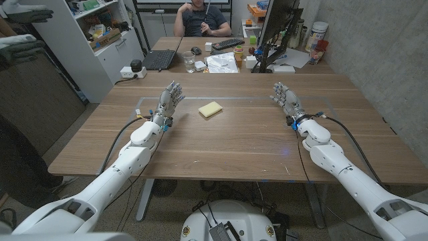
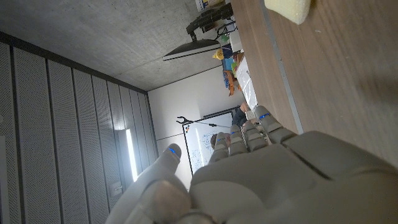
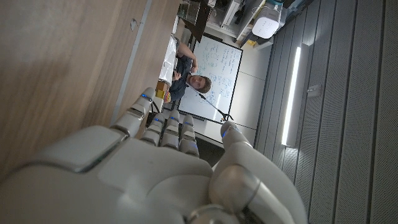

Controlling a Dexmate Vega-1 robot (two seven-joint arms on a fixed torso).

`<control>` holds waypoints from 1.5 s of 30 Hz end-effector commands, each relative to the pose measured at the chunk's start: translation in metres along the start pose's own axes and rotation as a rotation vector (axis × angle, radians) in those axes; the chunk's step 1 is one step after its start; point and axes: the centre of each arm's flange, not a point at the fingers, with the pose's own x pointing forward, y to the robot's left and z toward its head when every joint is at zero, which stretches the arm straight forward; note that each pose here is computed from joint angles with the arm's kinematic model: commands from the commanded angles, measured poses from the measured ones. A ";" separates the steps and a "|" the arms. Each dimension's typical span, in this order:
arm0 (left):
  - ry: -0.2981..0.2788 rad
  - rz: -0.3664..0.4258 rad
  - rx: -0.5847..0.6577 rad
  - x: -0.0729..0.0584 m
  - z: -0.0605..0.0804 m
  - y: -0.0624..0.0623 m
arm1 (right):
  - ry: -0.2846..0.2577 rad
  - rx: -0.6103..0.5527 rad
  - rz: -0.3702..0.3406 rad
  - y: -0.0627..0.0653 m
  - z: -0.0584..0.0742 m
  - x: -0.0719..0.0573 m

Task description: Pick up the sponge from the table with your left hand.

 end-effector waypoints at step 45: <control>-0.208 0.111 0.350 0.014 0.067 -0.021 | -0.001 -0.075 0.114 0.003 -0.006 -0.013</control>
